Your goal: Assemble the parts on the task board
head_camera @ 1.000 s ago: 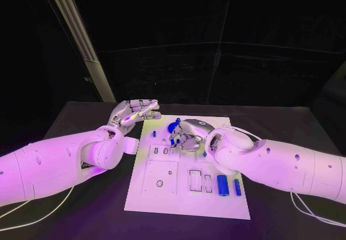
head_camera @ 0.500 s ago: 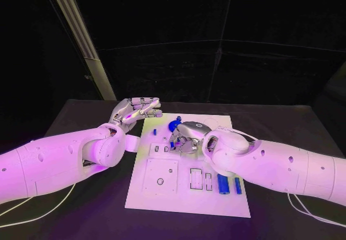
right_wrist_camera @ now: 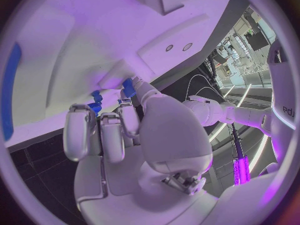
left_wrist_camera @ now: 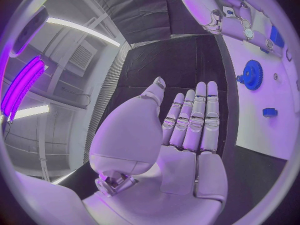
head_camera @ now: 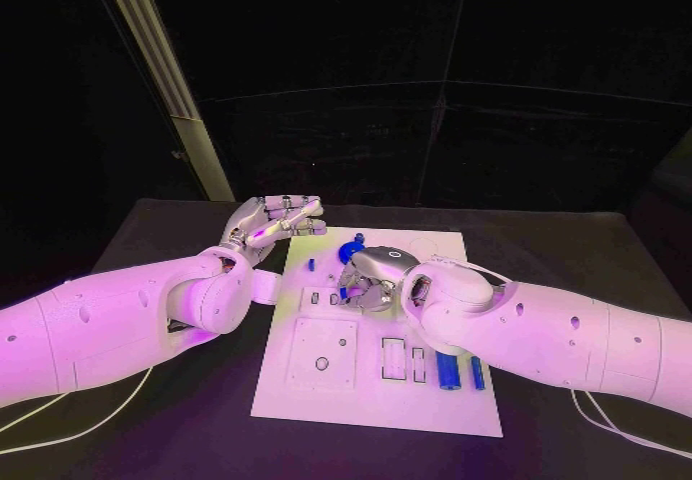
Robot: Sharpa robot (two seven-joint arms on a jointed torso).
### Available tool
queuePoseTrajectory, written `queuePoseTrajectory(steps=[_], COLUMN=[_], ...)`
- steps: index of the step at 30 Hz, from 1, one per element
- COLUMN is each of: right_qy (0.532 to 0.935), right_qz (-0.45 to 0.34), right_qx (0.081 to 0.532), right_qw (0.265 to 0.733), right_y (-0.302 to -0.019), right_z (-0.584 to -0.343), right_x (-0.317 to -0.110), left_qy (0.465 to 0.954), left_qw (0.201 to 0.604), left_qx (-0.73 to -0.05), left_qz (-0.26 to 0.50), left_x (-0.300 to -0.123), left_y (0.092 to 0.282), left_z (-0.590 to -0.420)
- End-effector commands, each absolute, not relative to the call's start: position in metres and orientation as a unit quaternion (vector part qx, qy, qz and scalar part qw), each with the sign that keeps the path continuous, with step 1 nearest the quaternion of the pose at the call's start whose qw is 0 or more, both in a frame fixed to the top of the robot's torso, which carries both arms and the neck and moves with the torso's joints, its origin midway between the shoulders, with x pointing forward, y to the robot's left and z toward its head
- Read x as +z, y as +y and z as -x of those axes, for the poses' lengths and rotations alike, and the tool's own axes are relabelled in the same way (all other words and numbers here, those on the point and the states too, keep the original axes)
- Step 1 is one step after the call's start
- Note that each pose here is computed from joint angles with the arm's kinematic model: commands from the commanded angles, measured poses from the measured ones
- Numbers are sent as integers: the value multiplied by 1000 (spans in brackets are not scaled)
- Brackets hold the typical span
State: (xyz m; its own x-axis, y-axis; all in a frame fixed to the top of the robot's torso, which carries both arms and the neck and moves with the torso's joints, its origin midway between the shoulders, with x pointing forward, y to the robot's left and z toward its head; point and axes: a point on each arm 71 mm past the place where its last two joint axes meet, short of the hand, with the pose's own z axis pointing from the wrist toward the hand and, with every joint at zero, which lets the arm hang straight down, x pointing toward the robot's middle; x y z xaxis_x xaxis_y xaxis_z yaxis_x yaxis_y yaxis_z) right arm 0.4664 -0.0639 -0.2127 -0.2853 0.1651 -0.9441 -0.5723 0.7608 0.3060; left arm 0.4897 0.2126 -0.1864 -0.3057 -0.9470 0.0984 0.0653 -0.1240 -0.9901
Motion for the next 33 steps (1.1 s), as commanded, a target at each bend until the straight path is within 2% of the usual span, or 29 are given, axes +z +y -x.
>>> queuePoseTrajectory(steps=[1, 33], right_qy=[742, 756], right_qz=[148, 159], right_qx=[308, 277], right_qw=[577, 571], right_y=[-64, -65], right_z=[-466, -465], right_x=[-215, -218], left_qy=[518, 519], left_qw=[407, 407], left_qx=[-623, -621], left_qz=[422, 423], left_x=[-185, -185], left_y=[212, 212], left_z=[-490, -490])
